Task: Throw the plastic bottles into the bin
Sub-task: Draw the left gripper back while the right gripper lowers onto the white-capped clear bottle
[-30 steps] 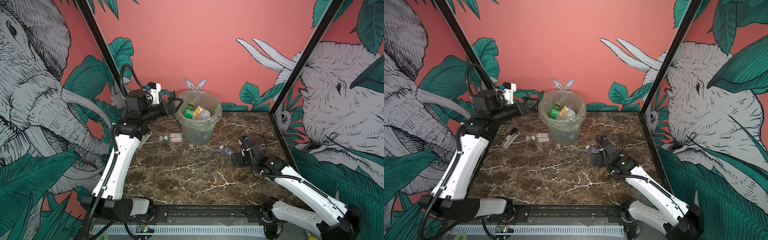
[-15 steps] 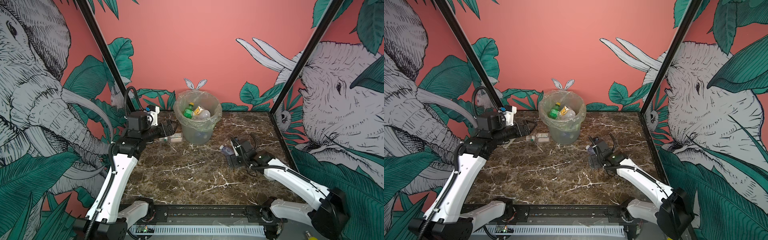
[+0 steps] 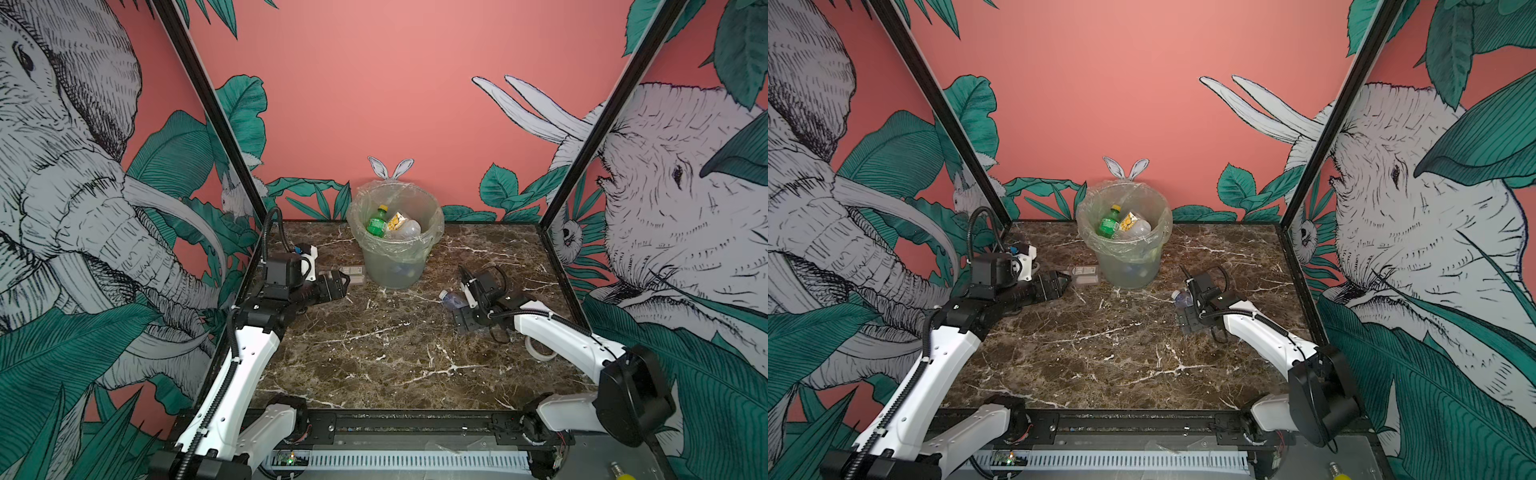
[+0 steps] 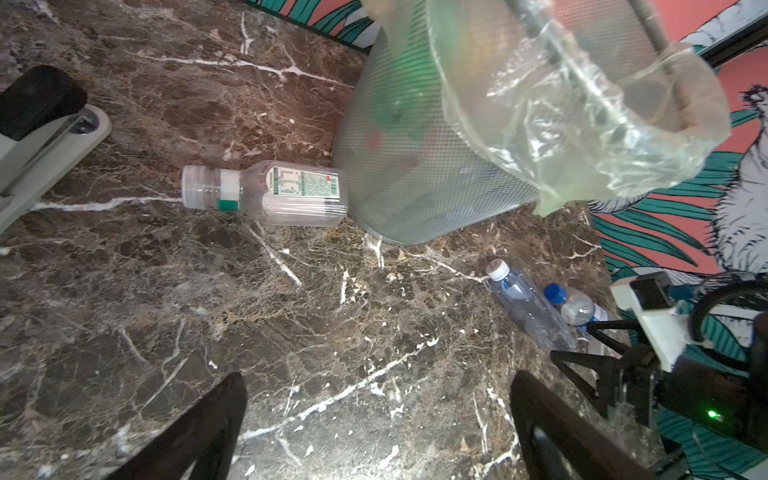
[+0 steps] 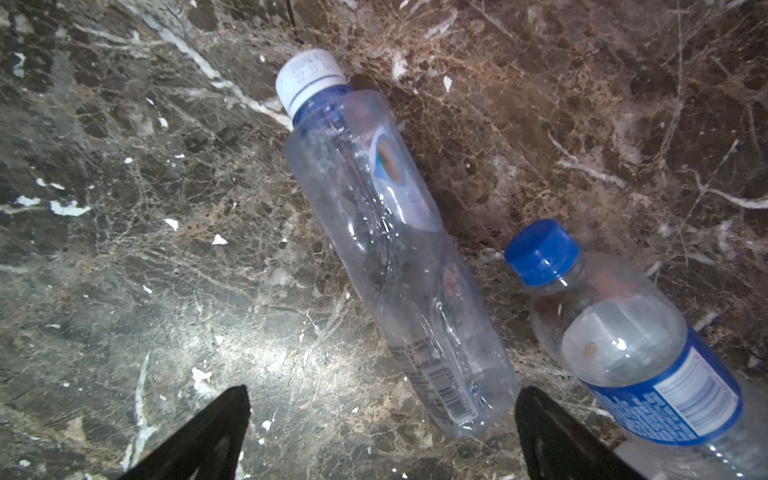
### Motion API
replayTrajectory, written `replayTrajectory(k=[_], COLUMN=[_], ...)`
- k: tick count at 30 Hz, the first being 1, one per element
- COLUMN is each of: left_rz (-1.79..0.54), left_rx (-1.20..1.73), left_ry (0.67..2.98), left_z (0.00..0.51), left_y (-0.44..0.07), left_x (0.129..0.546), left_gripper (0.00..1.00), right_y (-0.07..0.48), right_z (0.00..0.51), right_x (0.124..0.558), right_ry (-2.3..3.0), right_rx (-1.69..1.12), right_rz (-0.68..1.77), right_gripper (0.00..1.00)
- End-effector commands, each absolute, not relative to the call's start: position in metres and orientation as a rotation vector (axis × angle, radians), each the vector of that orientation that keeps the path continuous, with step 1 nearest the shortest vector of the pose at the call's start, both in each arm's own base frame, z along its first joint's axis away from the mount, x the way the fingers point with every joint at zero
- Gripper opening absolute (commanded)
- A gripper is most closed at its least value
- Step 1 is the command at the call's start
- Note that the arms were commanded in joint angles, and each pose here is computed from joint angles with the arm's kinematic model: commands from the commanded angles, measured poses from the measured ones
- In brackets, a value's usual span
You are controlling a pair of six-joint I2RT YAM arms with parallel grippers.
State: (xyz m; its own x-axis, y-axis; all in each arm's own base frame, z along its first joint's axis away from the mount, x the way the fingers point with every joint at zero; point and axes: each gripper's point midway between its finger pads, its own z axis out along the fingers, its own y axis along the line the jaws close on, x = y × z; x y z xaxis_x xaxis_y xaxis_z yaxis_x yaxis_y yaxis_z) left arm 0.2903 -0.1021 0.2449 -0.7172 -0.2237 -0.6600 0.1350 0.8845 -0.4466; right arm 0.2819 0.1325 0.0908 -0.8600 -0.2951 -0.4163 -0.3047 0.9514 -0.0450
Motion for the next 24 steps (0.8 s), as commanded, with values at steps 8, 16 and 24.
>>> replayTrajectory(k=[8, 16, 24], left_rz=[-0.513, -0.473, -0.495], left_rx=[-0.133, -0.145, -0.097], left_ry=[2.288, 2.291, 2.346], left_z=[0.225, 0.22, 0.219], left_y=[-0.082, -0.077, -0.084], left_x=[0.276, 0.278, 0.279], left_gripper=[0.99, 0.99, 0.99], right_y=[0.137, 0.129, 0.131], right_z=[0.076, 0.066, 0.064], right_x=[0.294, 0.293, 0.296], right_ry=[2.706, 2.703, 2.713], right_rx=[-0.463, -0.468, -0.383], right_rz=[0.085, 0.033, 0.052], right_gripper=[0.99, 0.99, 1.0])
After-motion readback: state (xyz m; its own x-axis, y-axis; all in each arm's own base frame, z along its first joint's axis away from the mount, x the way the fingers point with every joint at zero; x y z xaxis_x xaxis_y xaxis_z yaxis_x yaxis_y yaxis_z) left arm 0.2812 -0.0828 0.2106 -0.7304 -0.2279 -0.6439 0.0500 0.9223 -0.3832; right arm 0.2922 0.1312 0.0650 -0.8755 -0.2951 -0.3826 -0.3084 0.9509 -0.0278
